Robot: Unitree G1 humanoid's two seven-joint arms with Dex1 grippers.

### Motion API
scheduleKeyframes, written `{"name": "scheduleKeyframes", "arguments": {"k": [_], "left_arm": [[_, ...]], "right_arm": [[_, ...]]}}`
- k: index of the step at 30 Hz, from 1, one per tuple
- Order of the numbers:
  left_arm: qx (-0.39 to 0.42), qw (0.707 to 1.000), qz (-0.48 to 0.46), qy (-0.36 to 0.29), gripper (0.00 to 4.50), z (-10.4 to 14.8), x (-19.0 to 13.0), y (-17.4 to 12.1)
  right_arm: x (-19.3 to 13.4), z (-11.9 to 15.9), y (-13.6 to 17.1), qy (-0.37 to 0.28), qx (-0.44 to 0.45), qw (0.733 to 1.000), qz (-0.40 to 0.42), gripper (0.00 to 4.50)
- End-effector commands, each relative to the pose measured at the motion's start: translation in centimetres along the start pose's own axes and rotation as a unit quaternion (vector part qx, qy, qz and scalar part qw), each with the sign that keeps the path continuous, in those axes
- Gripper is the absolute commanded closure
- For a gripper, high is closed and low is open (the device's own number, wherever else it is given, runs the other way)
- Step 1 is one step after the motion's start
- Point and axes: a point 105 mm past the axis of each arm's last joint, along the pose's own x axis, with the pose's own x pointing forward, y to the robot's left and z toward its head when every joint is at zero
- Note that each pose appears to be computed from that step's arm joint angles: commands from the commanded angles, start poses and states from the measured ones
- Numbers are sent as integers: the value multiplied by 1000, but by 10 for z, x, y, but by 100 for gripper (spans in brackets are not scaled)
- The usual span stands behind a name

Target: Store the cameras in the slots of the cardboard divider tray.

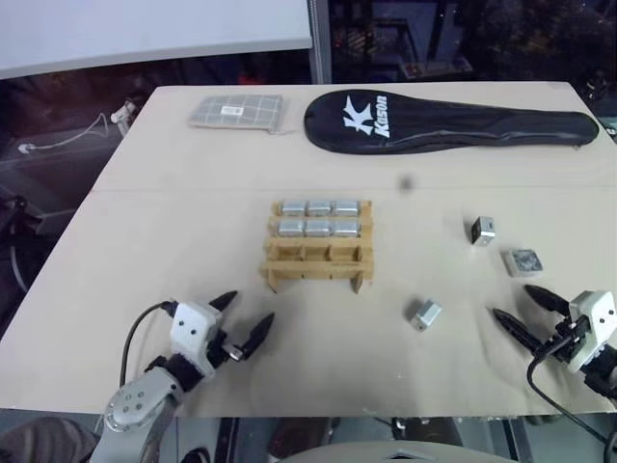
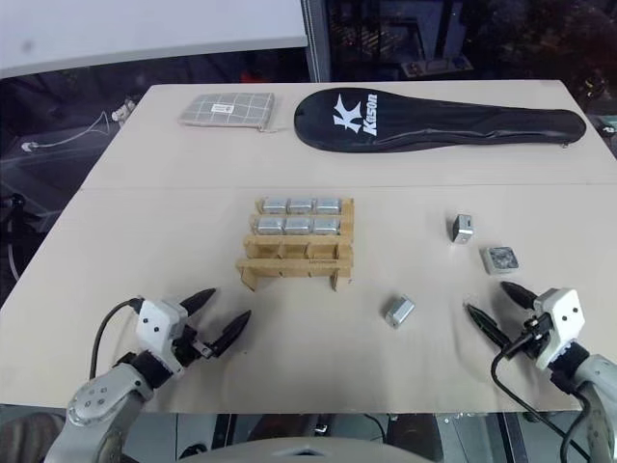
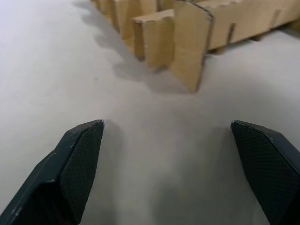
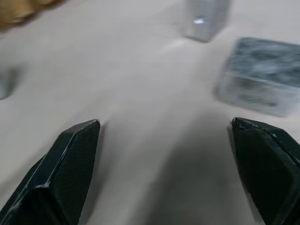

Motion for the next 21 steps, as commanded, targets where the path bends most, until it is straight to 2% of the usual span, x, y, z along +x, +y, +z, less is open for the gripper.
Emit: {"name": "scheduleKeyframes", "arguments": {"k": [1,5,11,16,21], "left_arm": [[23,999,-18,-35,0,19,-4,13],[22,994,-83,-72,0,46,-9,28],[69,975,-198,-76,0,92,-14,29],[110,961,-249,-56,0,107,-15,30],[124,955,-264,-54,0,113,-10,29]], "right_arm": [[1,9,-15,-13,16,998,-57,3],[15,11,-15,-26,42,995,-86,3],[27,10,-21,-29,22,994,-107,3],[33,10,-32,-21,-42,993,-112,3],[38,13,-41,-18,-61,995,-82,3]]}}
